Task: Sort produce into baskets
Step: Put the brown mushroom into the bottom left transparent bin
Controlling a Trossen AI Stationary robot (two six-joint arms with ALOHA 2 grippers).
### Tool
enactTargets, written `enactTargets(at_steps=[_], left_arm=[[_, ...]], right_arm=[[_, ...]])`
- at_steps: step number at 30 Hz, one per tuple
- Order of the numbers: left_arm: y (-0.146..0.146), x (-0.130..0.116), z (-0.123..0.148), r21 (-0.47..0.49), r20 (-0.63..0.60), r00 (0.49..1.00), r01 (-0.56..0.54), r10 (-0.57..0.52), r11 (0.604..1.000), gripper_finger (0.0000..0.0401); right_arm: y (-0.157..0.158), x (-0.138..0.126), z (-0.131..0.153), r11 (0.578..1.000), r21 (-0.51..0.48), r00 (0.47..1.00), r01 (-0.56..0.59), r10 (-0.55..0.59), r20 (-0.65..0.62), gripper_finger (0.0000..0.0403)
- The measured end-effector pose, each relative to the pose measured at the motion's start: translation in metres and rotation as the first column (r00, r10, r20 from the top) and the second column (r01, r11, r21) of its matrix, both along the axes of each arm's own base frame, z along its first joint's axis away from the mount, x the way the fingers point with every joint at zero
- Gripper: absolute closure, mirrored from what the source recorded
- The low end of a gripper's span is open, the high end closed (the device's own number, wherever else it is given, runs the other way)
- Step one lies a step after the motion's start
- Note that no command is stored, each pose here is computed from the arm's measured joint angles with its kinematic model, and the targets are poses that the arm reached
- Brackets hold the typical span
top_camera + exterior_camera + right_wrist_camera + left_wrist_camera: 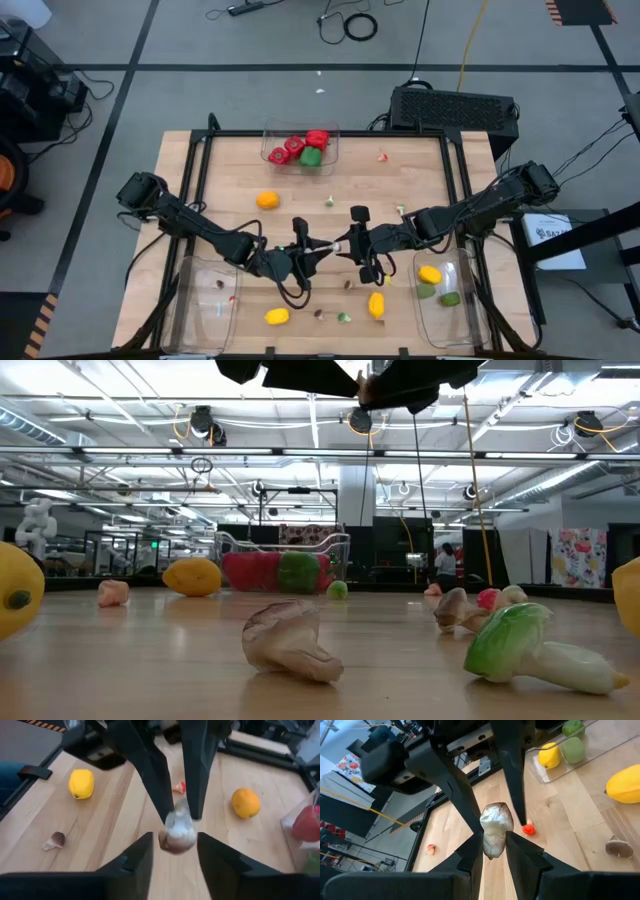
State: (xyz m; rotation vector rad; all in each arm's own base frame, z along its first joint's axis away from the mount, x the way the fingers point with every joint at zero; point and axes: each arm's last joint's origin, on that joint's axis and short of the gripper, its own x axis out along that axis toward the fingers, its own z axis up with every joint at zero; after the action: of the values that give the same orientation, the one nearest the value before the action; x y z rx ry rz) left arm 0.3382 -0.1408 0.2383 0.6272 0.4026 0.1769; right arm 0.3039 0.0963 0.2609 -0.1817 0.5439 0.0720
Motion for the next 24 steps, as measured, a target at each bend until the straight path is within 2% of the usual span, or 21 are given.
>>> enactTargets(at_steps=[6,10,15,20,24], left_arm=[[0.000,0.000,-0.001,0.003,-0.006,1.000,0.000,0.000,1.000,0.0311],[-0.001,-0.001,-0.002,0.010,-0.019,1.000,0.003,-0.003,1.000,0.0311],[-0.008,-0.010,0.007,0.031,-0.011,1.000,0.021,-0.021,0.999,0.0311],[-0.015,-0.028,0.024,0.053,0.007,1.000,-0.007,0.007,0.999,0.0311],[-0.023,-0.050,0.033,0.005,-0.020,1.000,-0.007,0.008,1.000,0.0311]], right_arm=[[0.000,-0.001,-0.002,1.000,0.008,1.000,0.010,-0.010,-0.020,0.0168],[-0.002,-0.003,-0.004,0.999,0.004,0.998,0.051,-0.051,-0.046,0.0133],[-0.005,-0.007,-0.010,0.994,-0.031,0.988,0.108,-0.111,-0.107,0.0122],[-0.006,-0.008,-0.012,0.992,-0.039,0.984,0.119,-0.123,-0.130,0.0122],[-0.006,-0.008,-0.012,0.992,-0.036,0.983,0.121,-0.125,-0.131,0.0122]])
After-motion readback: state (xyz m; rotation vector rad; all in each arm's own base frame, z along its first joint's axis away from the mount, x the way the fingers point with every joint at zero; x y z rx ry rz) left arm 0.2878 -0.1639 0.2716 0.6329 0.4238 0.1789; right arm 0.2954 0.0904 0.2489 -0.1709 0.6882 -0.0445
